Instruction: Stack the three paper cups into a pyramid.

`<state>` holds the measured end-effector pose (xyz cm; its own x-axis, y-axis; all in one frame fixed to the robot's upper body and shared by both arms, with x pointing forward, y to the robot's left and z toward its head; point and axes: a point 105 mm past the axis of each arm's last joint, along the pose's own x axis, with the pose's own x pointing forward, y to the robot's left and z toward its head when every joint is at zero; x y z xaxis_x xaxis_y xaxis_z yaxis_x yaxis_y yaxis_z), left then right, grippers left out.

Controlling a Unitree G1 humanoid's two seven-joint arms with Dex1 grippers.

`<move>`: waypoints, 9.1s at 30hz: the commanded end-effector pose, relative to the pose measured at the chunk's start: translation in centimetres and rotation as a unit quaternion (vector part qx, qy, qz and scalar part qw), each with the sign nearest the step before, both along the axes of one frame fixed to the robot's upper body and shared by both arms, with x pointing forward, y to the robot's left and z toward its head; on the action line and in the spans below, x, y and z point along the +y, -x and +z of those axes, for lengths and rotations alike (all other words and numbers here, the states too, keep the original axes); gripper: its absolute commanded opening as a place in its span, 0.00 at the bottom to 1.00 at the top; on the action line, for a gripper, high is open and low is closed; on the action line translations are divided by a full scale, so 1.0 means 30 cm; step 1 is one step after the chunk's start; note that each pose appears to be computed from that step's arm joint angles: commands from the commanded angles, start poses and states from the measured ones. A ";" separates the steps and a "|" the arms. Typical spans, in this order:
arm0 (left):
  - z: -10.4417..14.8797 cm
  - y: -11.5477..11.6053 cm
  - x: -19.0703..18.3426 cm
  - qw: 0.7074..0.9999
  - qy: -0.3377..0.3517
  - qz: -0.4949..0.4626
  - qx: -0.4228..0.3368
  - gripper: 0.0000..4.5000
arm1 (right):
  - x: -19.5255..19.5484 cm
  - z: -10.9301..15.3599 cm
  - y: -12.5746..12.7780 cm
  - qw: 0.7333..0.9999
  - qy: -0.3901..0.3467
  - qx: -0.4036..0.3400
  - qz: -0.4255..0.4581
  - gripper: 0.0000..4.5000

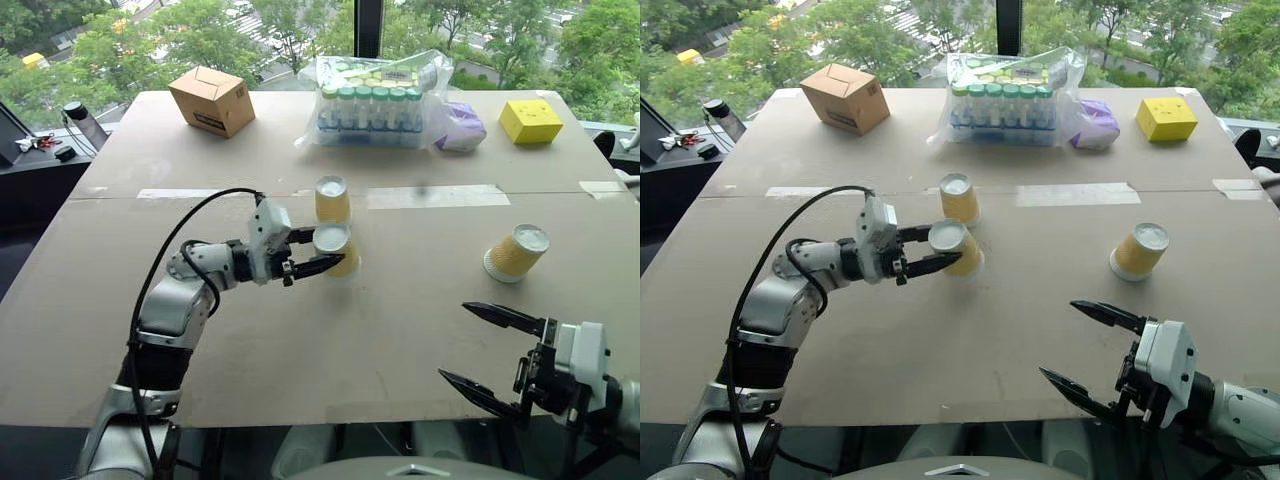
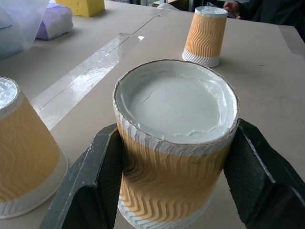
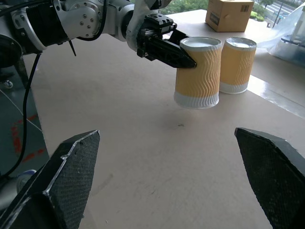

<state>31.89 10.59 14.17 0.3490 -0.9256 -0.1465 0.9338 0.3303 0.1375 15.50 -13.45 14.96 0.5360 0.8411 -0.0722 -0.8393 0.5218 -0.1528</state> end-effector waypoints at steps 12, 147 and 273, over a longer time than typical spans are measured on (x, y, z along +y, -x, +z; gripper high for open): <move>-0.056 -0.027 -0.037 1.000 -0.011 -0.026 -0.001 0.53 | -0.076 -0.006 0.018 0.995 0.026 -0.011 -0.100 1.00; 0.121 0.212 0.318 0.972 0.071 0.225 0.016 1.00 | 0.158 0.165 -0.397 0.985 -0.028 -0.076 0.155 0.99; 0.324 0.087 0.177 0.979 0.169 0.091 -0.067 0.99 | -0.216 0.220 -0.164 0.998 -0.040 -0.049 0.011 1.00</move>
